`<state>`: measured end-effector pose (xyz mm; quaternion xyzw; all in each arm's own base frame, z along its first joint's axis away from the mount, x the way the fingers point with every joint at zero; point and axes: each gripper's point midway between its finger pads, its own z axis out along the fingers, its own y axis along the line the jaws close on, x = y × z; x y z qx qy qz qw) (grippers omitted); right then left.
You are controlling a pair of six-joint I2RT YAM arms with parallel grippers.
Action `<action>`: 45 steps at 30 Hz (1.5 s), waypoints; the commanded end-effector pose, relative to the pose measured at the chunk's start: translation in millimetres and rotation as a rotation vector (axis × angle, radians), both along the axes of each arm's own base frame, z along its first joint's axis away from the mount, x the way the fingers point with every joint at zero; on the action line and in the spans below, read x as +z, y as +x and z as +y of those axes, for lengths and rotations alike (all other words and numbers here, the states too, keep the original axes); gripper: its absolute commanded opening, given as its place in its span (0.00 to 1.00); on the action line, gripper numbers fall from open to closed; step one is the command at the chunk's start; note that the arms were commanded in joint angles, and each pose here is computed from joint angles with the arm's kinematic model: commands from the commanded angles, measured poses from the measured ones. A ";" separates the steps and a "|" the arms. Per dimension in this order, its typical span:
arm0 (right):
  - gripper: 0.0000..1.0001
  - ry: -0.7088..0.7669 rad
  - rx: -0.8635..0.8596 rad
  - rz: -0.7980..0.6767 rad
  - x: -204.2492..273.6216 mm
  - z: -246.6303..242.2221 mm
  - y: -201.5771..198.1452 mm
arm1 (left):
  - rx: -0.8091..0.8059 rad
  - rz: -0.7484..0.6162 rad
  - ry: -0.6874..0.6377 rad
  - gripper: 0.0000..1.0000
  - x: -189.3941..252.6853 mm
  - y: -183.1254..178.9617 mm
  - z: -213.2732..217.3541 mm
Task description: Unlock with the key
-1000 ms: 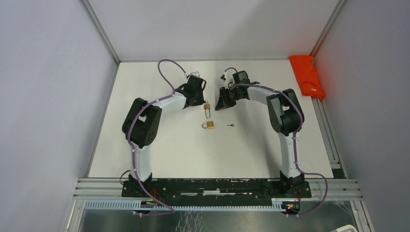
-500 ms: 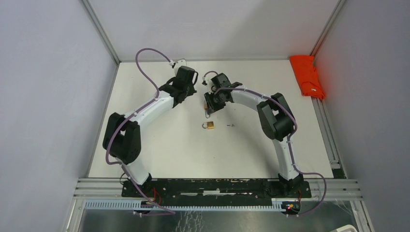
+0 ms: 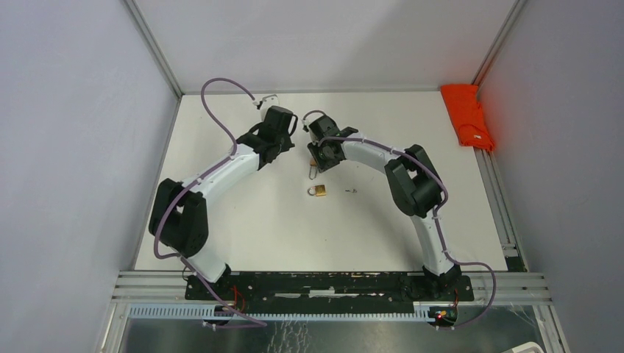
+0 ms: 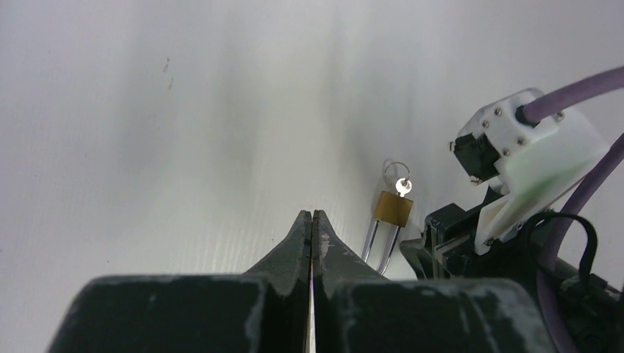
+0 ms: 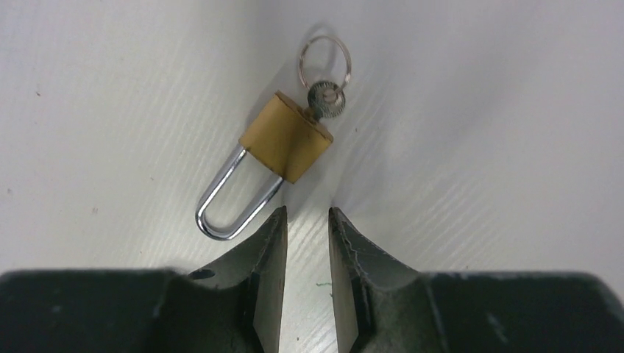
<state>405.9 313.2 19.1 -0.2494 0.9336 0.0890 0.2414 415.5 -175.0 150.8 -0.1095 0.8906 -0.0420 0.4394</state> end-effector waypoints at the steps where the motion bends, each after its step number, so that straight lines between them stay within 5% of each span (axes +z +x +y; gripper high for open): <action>1: 0.32 -0.015 -0.102 -0.020 14.6 -15.6 -6.9 | 0.049 -0.084 -0.046 0.02 30.7 1.9 5.5; 23: 0.33 0.106 -0.146 -0.030 43.0 25.3 3.9 | 0.024 -0.126 -0.104 0.02 41.8 -11.0 5.0; 45: 0.32 -0.197 -0.177 0.036 -15.5 -15.5 -11.7 | 0.013 -0.153 -0.129 0.02 51.7 -18.3 6.5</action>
